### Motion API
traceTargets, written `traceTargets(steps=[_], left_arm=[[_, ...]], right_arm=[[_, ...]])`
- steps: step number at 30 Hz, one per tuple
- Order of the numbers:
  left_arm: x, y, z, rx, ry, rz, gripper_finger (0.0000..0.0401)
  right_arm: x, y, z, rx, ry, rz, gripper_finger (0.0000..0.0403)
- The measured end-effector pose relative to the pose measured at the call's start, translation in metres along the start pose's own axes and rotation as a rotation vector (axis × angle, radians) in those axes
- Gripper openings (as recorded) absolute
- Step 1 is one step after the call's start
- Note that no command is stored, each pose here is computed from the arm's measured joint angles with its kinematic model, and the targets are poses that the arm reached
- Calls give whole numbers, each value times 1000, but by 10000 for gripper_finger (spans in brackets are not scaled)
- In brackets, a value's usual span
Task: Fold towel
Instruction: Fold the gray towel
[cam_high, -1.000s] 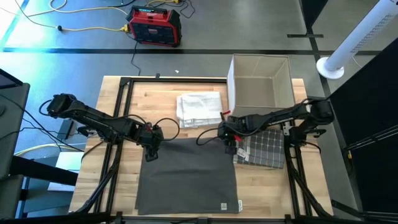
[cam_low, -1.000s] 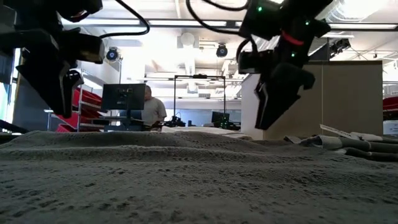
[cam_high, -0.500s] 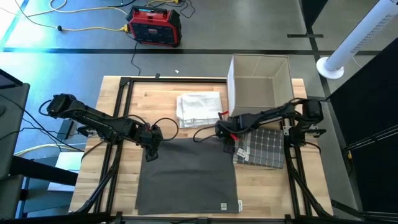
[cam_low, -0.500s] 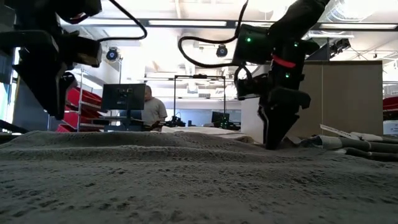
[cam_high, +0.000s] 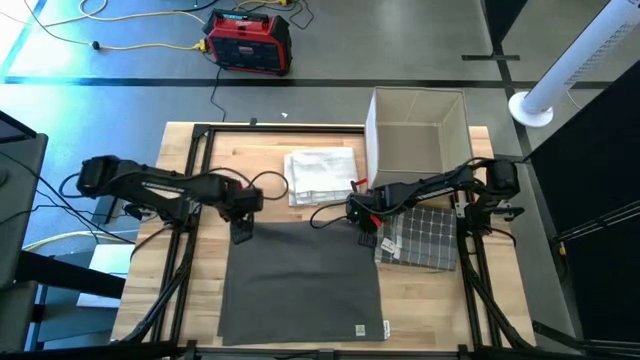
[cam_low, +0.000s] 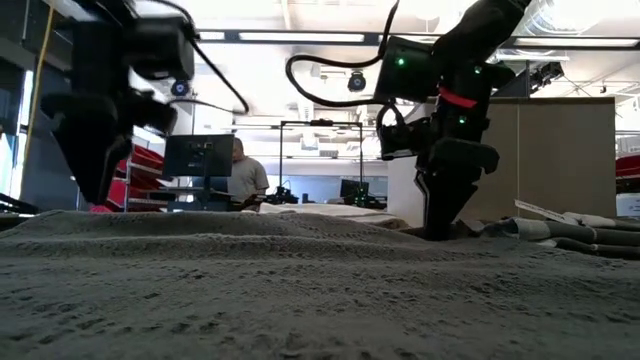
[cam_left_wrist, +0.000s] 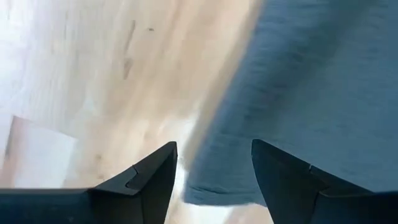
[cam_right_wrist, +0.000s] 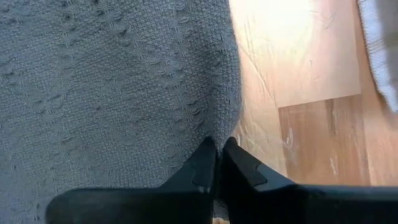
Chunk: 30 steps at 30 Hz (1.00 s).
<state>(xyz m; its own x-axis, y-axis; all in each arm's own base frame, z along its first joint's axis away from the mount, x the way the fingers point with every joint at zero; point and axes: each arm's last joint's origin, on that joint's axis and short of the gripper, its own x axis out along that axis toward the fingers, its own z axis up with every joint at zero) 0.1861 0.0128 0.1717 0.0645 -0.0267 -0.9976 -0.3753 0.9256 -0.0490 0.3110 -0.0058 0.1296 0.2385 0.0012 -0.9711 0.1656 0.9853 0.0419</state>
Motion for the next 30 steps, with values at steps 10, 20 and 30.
traceTargets(steps=[10, 20, 30], left_arm=[[26, 6, 8, 56, 165, -8, 200], [40, 10, 8, 24, 290, 5, 11], [12, 10, 16, 0, 271, 115, 4]], right_arm=[[0, 6, -1, -16, 2, -9, 1], [-3, 7, -3, 9, 5, -7, 0], [-43, 5, -3, 81, -132, -89, 0]])
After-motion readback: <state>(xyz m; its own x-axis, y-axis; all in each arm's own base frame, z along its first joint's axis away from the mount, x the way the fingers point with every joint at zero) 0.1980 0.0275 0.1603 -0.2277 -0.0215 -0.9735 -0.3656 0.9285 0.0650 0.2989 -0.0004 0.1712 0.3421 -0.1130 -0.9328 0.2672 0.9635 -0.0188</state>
